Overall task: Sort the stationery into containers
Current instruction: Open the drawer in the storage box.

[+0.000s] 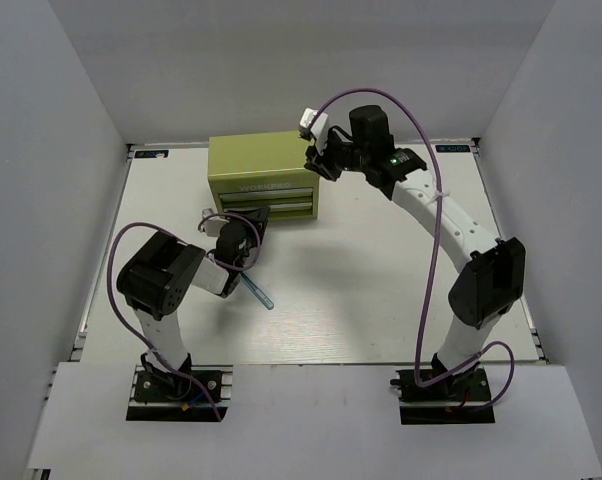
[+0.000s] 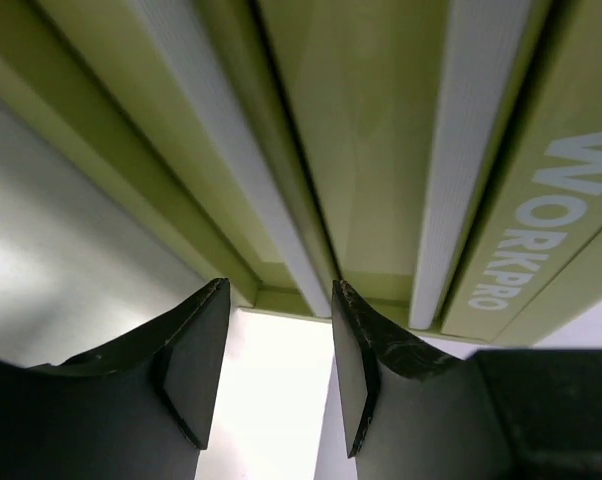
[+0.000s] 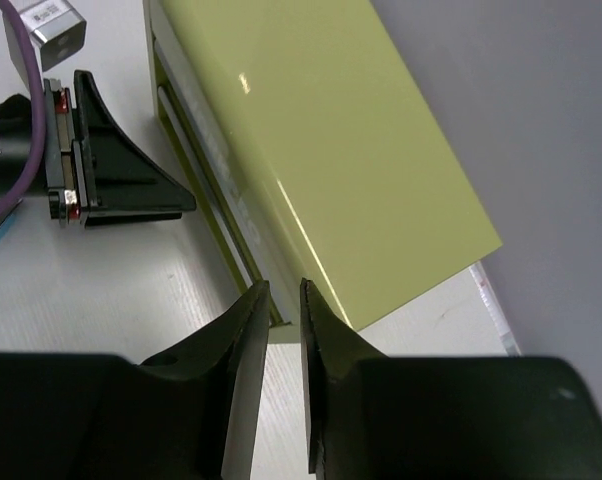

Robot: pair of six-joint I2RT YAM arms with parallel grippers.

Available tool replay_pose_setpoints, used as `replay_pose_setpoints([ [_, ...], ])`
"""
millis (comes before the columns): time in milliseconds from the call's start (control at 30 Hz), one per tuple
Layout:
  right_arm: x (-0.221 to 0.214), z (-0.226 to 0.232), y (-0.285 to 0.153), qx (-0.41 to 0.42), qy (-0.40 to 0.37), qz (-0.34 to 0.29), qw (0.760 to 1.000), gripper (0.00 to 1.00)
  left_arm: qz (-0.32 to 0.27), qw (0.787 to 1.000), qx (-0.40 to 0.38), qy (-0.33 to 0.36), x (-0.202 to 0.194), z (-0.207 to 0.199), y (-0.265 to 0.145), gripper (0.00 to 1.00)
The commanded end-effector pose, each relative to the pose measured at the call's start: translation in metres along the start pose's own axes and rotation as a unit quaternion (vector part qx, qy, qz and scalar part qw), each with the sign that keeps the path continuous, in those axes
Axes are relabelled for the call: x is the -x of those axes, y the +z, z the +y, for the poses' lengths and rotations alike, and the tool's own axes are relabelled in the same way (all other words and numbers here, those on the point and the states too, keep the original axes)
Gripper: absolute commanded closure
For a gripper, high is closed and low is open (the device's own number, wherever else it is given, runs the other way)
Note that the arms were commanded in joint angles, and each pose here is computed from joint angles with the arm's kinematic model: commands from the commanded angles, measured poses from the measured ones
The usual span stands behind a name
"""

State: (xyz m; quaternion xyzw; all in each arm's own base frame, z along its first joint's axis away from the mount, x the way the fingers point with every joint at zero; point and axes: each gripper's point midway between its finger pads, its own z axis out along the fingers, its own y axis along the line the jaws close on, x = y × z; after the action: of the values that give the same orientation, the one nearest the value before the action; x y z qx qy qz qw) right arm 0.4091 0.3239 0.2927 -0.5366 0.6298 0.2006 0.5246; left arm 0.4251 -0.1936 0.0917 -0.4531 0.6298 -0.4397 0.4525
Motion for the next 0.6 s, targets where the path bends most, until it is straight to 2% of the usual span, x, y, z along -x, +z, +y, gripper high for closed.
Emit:
replay_pose_setpoints([
  [0,0.027,-0.013,0.002,-0.010,-0.007,-0.034,0.999,0.75,-0.010,0.999,-0.045,-0.017,0.006,-0.029,0.009,0.45],
  [567,0.007,-0.013,0.028,0.012,-0.006,-0.011,1.000,0.68,-0.023,0.999,-0.042,-0.019,0.012,-0.019,0.034,0.46],
])
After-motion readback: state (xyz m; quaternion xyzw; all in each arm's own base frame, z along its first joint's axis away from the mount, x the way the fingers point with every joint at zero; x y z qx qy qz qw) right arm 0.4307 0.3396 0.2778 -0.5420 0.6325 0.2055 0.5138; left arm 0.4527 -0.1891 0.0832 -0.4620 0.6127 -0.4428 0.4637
